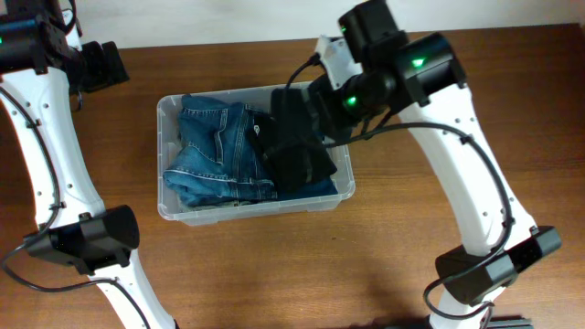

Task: Pack container
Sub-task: 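Carry the black garment with the right gripper over the bin, then lower the black garment into the bin's right side and release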

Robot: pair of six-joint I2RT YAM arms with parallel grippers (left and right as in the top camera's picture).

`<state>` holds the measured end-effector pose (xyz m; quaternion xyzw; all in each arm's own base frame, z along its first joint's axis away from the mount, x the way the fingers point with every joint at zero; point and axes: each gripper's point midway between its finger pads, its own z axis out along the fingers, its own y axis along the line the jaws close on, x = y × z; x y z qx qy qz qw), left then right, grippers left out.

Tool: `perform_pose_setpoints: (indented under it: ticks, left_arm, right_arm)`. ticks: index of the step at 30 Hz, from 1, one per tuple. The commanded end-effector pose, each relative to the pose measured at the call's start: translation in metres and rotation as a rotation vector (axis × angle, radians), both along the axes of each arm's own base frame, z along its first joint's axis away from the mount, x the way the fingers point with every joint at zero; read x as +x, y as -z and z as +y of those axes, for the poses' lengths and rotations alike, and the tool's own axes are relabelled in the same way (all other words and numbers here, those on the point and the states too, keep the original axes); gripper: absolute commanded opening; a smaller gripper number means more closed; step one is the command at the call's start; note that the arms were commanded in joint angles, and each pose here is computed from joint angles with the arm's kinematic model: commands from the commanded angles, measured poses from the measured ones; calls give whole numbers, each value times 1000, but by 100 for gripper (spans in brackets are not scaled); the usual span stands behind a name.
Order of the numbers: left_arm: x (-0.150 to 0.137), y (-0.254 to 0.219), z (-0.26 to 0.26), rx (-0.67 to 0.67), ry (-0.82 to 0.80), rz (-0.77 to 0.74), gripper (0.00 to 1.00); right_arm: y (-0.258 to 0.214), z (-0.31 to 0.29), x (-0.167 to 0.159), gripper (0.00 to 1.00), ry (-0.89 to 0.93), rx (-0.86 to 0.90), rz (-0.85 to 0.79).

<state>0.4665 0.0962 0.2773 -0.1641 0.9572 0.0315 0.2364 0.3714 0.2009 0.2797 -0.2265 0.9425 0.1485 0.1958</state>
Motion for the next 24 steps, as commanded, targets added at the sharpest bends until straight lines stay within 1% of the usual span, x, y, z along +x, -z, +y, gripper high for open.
perform_pose_setpoints:
  ticks: [1, 7, 9, 10, 11, 13, 14, 16, 19, 21, 23, 24]
  left_arm:
    - [0, -2, -1, -9, 1, -9, 99]
    - [0, -2, -1, -8, 2, -9, 99]
    - [0, -2, -1, -8, 2, -9, 99]
    - [0, -2, -1, -8, 2, -9, 99]
    - [0, -2, -1, -8, 2, -9, 99]
    - [0, -2, -1, -8, 2, -9, 99]
    - [0, -2, -1, -8, 2, -9, 99]
    - [0, -2, -1, -8, 2, -9, 99]
    - [1, -2, -1, -8, 2, -13, 99]
    - [1, -2, -1, -8, 2, -13, 99]
    - [1, -2, -1, -8, 2, -13, 99]
    - [1, -2, -1, -8, 2, -13, 99]
  right_arm:
    - [17, 10, 2, 4, -32, -42, 18]
    - [56, 27, 6, 4, -82, -78, 87]
    - [70, 28, 6, 9, -85, -94, 121]
    - [77, 28, 4, 16, -95, -105, 137]
    - [83, 28, 3, 25, -114, -118, 150]
    - [96, 22, 0, 47, -119, -163, 186]
    - [98, 17, 1, 53, -112, -187, 188]
    - [91, 16, 1, 57, -120, -190, 170]
    - [63, 19, 8, 64, -114, -160, 95]
    - [50, 21, 13, 64, -111, -142, 56]
    - [46, 24, 14, 63, -111, -131, 43]
    - [46, 25, 14, 52, -113, -126, 45]
